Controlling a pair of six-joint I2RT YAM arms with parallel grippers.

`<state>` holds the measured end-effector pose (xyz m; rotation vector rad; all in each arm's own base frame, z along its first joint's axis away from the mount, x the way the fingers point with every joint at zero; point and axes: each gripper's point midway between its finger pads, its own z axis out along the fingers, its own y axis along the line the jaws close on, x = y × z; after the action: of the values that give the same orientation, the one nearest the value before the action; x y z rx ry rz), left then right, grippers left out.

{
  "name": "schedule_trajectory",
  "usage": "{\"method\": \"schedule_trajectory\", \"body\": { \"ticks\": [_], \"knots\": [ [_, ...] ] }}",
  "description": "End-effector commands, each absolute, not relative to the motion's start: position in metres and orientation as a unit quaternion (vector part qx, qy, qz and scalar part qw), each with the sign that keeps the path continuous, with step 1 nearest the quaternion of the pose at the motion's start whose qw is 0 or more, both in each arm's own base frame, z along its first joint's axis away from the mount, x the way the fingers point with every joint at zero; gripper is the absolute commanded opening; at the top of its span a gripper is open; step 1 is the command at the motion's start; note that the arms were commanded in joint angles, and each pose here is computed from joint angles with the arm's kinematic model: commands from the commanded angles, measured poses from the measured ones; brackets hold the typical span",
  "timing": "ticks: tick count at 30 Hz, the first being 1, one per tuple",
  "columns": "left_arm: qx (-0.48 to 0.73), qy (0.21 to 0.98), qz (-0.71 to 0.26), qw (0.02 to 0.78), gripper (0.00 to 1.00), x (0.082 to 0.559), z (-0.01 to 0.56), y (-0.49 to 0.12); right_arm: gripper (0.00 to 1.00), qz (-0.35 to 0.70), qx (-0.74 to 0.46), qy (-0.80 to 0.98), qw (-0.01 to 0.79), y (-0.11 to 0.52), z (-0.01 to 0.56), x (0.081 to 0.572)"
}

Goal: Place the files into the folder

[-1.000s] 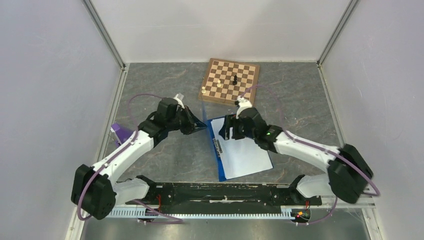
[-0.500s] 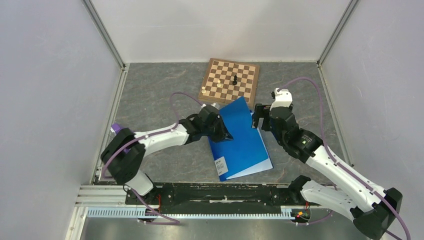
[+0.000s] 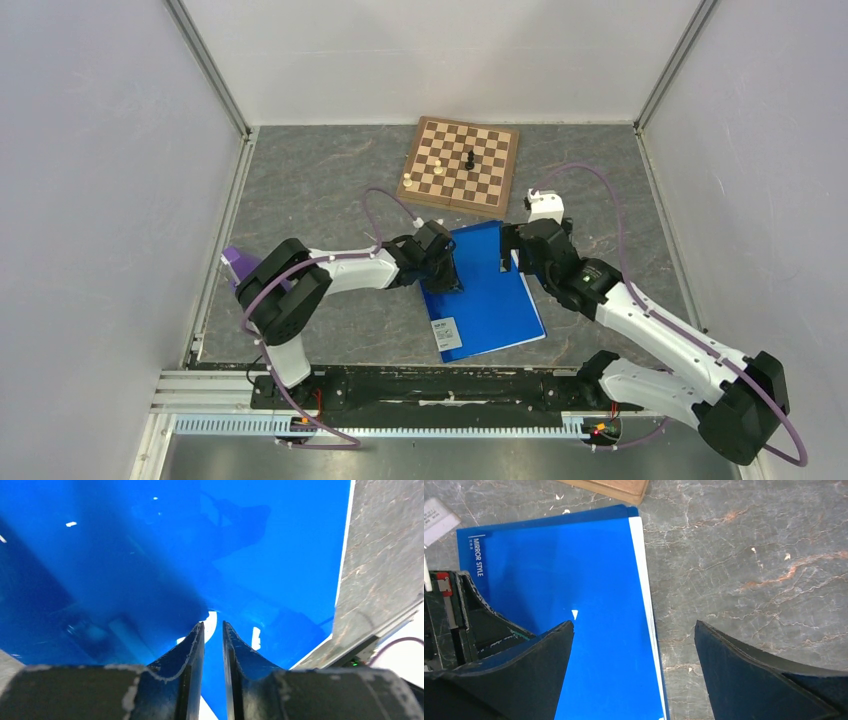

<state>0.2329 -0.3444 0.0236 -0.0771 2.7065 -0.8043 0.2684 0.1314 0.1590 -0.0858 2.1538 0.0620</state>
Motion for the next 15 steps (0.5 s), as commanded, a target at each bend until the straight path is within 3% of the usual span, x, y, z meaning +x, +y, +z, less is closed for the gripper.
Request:
{"method": "schedule_trajectory", "body": {
  "ticks": [1,8,15],
  "knots": [
    [0.040,0.966,-0.188,0.175,0.28,0.241,0.001,-0.309,0.94,0.044,-0.039,0.877,0.477,0.141,0.157,0.274],
    [0.066,0.976,-0.132,0.161,0.28,0.254,-0.008,-0.264,0.94,0.060,-0.046,0.882,0.465,0.153,0.146,0.276],
    [0.063,0.973,-0.135,0.175,0.30,0.260,0.011,-0.257,0.94,0.066,-0.052,0.883,0.463,0.158,0.145,0.279]
  ]
}}
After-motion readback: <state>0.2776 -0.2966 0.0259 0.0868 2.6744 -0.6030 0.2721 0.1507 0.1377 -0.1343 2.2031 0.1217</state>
